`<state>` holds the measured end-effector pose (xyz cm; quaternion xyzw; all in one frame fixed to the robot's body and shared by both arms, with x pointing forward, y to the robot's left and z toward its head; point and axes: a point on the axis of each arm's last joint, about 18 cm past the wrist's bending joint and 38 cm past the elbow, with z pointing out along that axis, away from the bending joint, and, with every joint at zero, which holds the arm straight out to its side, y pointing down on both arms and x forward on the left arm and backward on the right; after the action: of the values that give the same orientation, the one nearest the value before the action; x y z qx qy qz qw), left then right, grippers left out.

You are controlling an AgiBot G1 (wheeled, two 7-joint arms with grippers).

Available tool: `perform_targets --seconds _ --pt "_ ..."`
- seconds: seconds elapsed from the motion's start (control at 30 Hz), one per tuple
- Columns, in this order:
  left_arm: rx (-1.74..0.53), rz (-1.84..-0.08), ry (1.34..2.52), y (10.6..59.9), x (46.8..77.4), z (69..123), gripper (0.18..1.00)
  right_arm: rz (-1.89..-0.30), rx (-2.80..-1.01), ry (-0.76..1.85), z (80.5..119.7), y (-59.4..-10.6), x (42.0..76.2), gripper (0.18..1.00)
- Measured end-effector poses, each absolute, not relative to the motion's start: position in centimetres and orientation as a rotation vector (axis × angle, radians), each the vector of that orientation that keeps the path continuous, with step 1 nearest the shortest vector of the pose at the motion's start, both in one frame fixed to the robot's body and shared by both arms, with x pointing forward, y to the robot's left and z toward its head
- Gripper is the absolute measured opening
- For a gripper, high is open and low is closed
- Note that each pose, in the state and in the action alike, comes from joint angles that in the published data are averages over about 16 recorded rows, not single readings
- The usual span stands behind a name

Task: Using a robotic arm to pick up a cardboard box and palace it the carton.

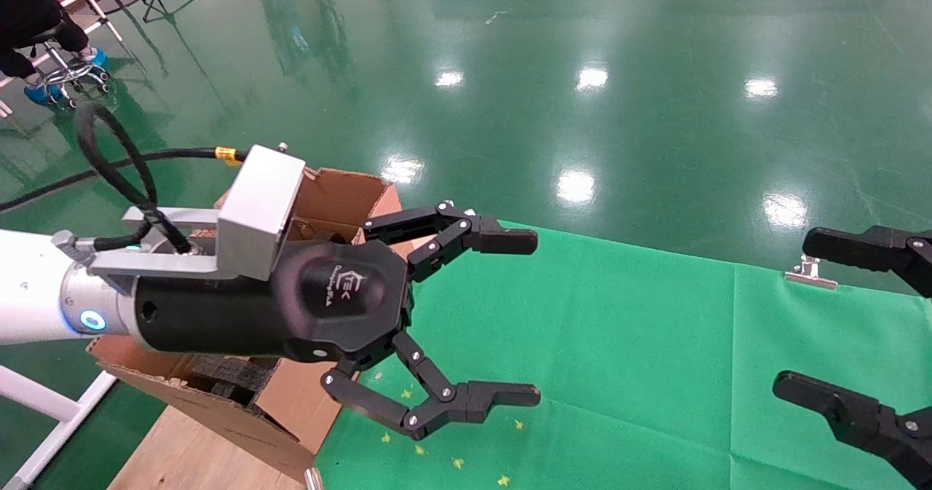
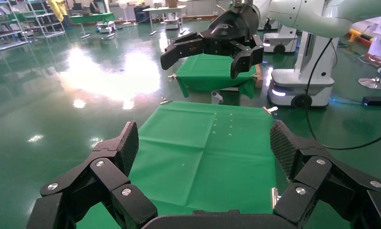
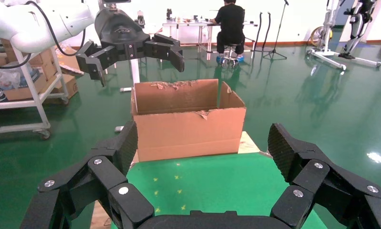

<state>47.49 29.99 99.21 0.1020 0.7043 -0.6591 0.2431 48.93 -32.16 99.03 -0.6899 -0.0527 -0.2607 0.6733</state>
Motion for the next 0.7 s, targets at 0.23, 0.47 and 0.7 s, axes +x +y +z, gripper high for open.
perform_targets --seconds 0.23,0.47,0.7 --pt "0.275 -1.798 1.925 30.02 47.56 99.21 1.001 -0.587 -1.553 -0.119 99.03 -32.16 48.93 1.001" --pt "0.273 -1.797 1.926 30.04 47.60 99.21 1.001 -0.587 -1.553 -0.119 99.03 -32.16 48.93 1.001" --pt "0.271 -1.797 1.926 30.05 47.63 99.21 1.001 -0.587 -1.553 -0.119 99.03 -32.16 48.93 1.001"
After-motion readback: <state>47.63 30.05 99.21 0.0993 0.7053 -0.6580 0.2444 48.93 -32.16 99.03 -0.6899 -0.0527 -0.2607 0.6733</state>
